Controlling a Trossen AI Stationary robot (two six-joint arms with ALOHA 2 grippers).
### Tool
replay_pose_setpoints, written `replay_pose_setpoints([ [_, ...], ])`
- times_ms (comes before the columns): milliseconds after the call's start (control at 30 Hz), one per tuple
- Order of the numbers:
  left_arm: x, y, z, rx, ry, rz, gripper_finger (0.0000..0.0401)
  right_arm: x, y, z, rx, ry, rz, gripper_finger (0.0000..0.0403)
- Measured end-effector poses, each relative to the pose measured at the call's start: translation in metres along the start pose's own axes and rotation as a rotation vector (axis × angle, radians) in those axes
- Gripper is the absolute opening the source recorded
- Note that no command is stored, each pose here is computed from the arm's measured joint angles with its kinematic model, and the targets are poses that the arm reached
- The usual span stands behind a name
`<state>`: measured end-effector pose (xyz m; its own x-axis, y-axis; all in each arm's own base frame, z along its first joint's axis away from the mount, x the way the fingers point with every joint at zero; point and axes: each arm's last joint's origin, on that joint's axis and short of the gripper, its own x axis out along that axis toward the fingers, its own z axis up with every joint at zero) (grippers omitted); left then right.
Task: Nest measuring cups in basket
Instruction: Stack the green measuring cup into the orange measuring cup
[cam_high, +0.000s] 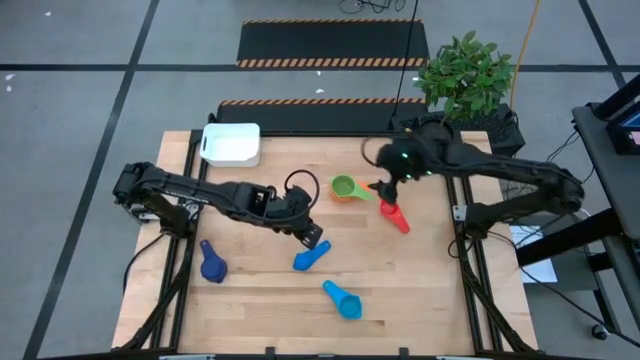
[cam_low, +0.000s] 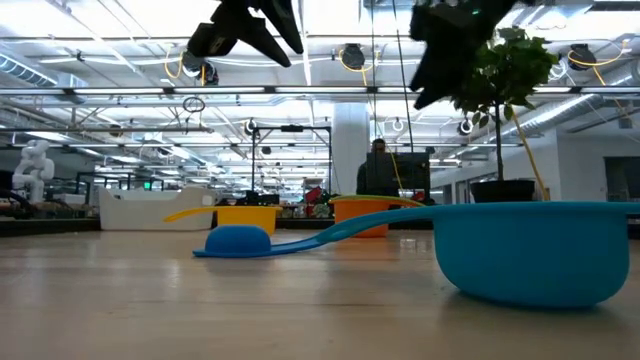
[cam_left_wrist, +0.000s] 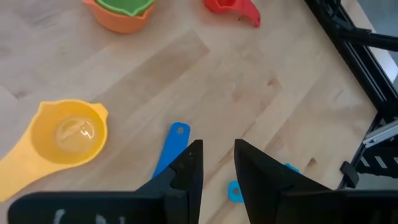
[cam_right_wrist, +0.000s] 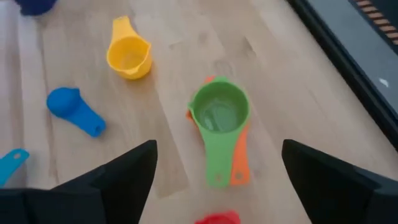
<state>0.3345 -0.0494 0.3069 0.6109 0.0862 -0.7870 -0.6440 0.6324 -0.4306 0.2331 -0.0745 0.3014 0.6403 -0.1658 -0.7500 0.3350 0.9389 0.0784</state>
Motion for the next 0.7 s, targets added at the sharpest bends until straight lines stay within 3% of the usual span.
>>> replay_pose_setpoints([
  [333,0.001,0.003,0.005,-0.063,-0.01,0.013,0.0093,0.066,-0.008,-0.005,-0.326,0.246,0.006,0.0397],
  [700,0.001,0.003,0.004,-0.093,-0.06,0.04,0.0093,0.097,-0.015,-0.03,-0.329,0.311,0.034,0.04],
])
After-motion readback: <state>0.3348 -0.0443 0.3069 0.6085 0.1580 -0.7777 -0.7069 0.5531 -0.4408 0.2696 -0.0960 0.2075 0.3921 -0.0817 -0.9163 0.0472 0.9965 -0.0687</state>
